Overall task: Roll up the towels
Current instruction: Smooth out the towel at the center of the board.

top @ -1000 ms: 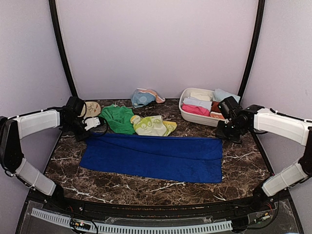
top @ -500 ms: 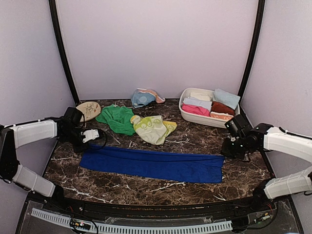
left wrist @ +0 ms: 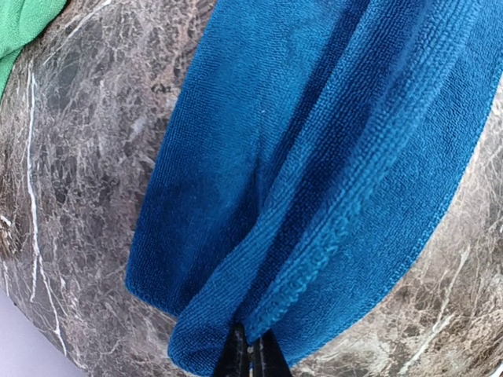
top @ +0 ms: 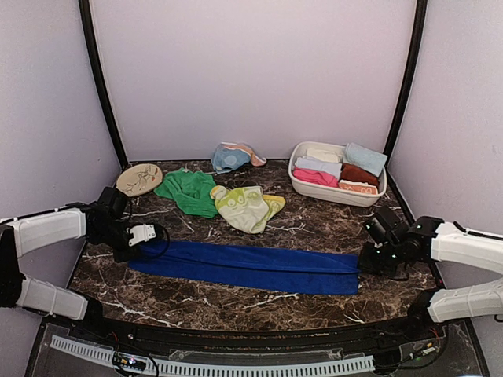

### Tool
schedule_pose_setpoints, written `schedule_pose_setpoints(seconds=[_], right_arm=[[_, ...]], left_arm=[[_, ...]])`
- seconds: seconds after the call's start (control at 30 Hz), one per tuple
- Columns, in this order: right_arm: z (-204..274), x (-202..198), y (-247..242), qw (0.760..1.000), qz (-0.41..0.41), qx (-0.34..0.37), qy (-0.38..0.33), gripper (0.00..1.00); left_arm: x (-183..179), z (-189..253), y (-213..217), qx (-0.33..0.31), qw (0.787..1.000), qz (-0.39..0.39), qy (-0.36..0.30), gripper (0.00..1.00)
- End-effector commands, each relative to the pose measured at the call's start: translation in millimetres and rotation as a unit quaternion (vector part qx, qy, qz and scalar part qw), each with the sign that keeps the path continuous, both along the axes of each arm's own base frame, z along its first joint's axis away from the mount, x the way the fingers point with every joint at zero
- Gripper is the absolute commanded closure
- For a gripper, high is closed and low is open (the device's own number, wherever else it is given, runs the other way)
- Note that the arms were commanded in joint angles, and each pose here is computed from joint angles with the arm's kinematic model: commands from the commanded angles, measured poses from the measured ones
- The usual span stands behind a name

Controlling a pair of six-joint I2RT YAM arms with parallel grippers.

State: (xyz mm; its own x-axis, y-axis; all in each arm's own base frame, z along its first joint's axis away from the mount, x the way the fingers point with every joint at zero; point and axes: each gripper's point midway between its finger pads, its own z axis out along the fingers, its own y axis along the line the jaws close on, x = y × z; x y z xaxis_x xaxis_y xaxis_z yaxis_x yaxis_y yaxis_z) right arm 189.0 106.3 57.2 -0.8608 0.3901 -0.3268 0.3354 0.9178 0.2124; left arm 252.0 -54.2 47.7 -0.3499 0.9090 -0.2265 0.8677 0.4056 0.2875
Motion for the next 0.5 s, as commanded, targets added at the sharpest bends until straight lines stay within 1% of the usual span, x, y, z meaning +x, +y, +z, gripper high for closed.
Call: schedule_pose_setpoints(seconds=[0.0,0.13,0.2,0.23,0.27,0.3,0.37,0.4,0.47], right_arm=[[-13.3,-19.3,-8.5,0.999,-0.013,-0.016,0.025,1.00],[-20.0,-30.0,-9.5,0.999,-0.005,-0.027,0.040,1.00],[-21.8,-33.2,-10.5,0.999,-0.004,-0.029,0.043,1.00],[-23.5,-35.5,-10.9,0.998,-0.002,-0.029,0.047,1.00],[-24.0,-36.8,-9.8,0.998,0.000,-0.026,0.049,0.99],[-24.4,-38.1,-8.4,0.998,0.004,-0.023,0.052,0.97],[-23.5,-40.5,-6.1,0.998,0.015,-0.024,0.056,0.95],[-22.2,-41.0,-5.1,0.998,0.021,-0.024,0.059,0.92],[-18.0,-41.9,-2.1,0.997,0.035,-0.025,0.066,0.79]], left_arm=[[-21.3,-8.5,8.3,0.017,1.000,-0.006,0.023,0.95],[-30.9,-2.8,5.7,0.006,1.000,-0.009,0.028,0.84],[-34.4,2.5,3.5,-0.002,1.000,-0.013,0.025,0.73],[-36.2,5.1,3.4,-0.004,1.000,-0.014,0.024,0.50],[-39.1,9.3,2.3,-0.007,1.000,-0.018,0.023,0.30],[-42.5,12.6,0.3,-0.013,0.999,-0.025,0.024,0.25],[-45.4,20.0,-2.2,-0.019,0.999,-0.035,0.019,0.26],[-43.9,23.6,-2.6,-0.021,0.999,-0.034,0.014,0.28],[-38.7,31.0,-6.2,-0.030,0.999,-0.035,0.008,0.30]])
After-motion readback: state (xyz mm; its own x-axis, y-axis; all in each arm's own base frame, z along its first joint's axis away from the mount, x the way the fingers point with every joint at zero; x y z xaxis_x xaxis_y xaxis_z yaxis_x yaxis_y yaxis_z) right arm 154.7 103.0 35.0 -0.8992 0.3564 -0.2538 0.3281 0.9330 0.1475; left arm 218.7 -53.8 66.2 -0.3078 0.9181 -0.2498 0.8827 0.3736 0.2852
